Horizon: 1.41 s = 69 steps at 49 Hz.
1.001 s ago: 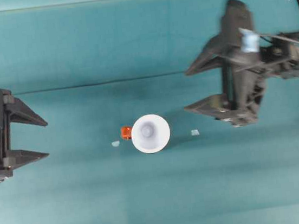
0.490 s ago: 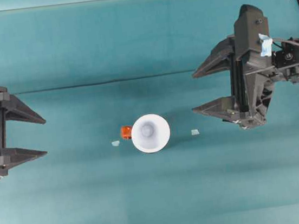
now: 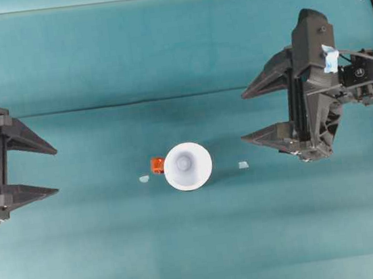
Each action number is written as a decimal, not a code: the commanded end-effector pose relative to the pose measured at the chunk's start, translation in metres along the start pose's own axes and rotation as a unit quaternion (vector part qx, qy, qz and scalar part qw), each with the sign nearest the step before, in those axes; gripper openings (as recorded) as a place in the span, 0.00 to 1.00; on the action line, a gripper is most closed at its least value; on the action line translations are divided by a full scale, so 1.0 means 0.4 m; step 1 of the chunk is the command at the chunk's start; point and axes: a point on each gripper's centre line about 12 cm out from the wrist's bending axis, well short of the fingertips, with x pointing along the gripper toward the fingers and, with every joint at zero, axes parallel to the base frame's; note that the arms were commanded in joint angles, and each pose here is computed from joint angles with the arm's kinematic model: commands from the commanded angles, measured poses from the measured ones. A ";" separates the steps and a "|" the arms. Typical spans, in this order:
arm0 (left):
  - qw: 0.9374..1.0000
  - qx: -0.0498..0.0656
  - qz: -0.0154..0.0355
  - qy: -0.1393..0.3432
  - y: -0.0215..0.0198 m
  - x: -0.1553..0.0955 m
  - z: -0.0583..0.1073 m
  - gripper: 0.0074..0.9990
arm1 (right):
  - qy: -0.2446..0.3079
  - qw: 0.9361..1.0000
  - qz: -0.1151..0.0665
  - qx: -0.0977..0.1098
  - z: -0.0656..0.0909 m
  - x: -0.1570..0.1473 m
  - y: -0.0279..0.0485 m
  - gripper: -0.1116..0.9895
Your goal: Put the paper cup into the moved red handle cup holder.
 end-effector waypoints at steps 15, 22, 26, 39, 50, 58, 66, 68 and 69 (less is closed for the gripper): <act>1.000 0.000 0.000 -0.007 -0.002 -0.002 0.016 0.90 | -0.013 1.000 0.004 0.004 0.014 -0.007 0.005 0.85; 1.000 0.000 0.000 -0.006 -0.001 -0.002 0.014 0.90 | -0.013 1.000 0.003 0.006 0.014 -0.006 0.004 0.85; 1.000 0.000 -0.001 -0.006 -0.002 -0.002 0.014 0.90 | -0.013 1.000 0.004 0.004 0.014 -0.007 0.005 0.85; 1.000 0.001 -0.001 -0.006 -0.002 -0.002 0.013 0.90 | -0.013 1.000 0.004 0.004 0.014 -0.006 0.005 0.85; 1.000 0.000 0.000 -0.003 -0.001 0.000 0.009 0.90 | -0.012 1.000 0.004 0.005 0.012 -0.006 0.005 0.85; 1.000 -0.001 0.000 -0.002 -0.001 0.002 0.007 0.90 | -0.010 1.000 0.003 0.006 0.009 -0.004 0.003 0.85; 1.000 -0.001 0.001 -0.001 0.000 0.003 0.004 0.90 | -0.010 1.000 0.003 0.006 0.007 -0.004 0.003 0.85; 1.000 -0.001 0.000 0.000 -0.001 0.003 0.004 0.90 | -0.010 1.000 0.003 0.006 0.008 -0.004 0.003 0.85; 1.000 -0.001 0.000 -0.002 -0.001 0.002 0.006 0.90 | -0.010 1.000 0.003 0.006 0.008 -0.004 0.003 0.85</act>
